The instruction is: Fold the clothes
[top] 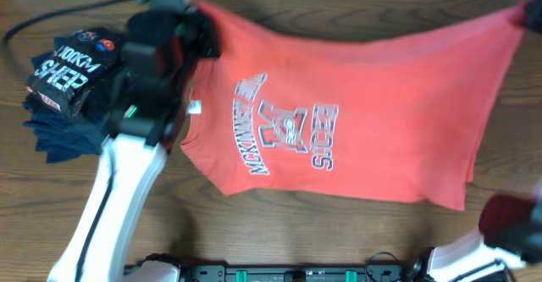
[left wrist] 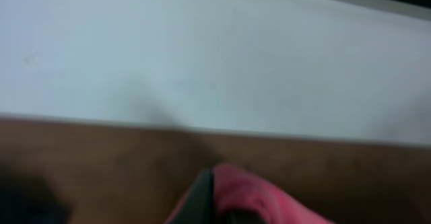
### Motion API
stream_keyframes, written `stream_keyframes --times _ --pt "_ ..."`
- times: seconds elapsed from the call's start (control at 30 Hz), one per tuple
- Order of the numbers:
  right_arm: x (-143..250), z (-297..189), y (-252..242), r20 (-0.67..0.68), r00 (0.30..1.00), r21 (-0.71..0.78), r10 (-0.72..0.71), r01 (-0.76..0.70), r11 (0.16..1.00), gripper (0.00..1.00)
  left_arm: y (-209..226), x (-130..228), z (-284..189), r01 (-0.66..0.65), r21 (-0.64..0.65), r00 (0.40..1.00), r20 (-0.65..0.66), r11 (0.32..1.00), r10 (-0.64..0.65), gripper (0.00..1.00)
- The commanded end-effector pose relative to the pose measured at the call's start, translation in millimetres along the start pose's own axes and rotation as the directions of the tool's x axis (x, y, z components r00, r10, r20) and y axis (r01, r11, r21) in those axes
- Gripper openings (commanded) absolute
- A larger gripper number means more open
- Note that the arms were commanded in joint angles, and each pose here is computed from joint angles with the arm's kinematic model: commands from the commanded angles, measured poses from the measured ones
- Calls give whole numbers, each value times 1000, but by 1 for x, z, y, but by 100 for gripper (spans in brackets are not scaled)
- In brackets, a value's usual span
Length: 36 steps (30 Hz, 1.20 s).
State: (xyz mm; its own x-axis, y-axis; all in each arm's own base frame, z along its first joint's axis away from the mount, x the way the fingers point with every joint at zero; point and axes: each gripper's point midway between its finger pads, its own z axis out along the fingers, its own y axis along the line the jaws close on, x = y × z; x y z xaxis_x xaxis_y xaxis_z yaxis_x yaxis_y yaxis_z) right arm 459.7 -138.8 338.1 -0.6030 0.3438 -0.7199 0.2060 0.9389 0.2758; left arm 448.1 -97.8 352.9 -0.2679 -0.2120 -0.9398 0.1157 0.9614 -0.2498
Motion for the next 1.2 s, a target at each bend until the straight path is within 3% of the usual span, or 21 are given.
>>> stream_keyframes --times 0.0,0.13,0.33,0.4,0.47,0.6,0.67,0.7,0.8,0.9,0.97,1.17 --pt "-14 28 1 42 997 -28 62 -61 998 1 -1 -18 27 -2 18 995 101 1000 0 6" --pt "-60 19 7 205 963 -102 174 -155 983 1 9 -66 34 100 3 963 252 995 -97 6" --pt "-128 -69 21 448 886 -90 117 -86 992 1 13 -174 -12 98 49 881 461 994 -110 6" --pt "-132 -89 21 469 878 -58 96 -78 995 1 7 -195 -26 68 94 872 478 993 -105 6" --pt "-122 -94 16 439 896 -9 73 -77 997 1 -1 -193 -28 48 132 901 421 990 -100 6" --pt "-70 -75 -19 251 964 178 85 -133 975 1 -20 -125 -15 68 236 990 105 969 -95 6" --pt "-38 -62 -37 127 987 271 95 -127 954 1 -23 -67 -10 133 241 986 -134 961 -103 6" --pt "-16 -54 -47 41 995 315 96 -104 943 1 -19 -29 -11 169 205 954 -278 964 -109 6" --pt "37 -31 -67 -157 979 382 133 -64 922 1 -7 65 -26 197 91 799 -591 976 -106 6" --pt "86 -12 -79 -317 932 406 176 -34 913 1 1 136 -48 215 -18 598 -788 977 -146 6" --pt "120 -4 -91 -405 888 445 216 -15 895 1 2 176 -64 212 -67 466 -870 975 -161 6" --pt "194 5 -110 -563 759 491 326 -10 871 1 6 268 -121 141 -89 154 -982 986 -111 6"
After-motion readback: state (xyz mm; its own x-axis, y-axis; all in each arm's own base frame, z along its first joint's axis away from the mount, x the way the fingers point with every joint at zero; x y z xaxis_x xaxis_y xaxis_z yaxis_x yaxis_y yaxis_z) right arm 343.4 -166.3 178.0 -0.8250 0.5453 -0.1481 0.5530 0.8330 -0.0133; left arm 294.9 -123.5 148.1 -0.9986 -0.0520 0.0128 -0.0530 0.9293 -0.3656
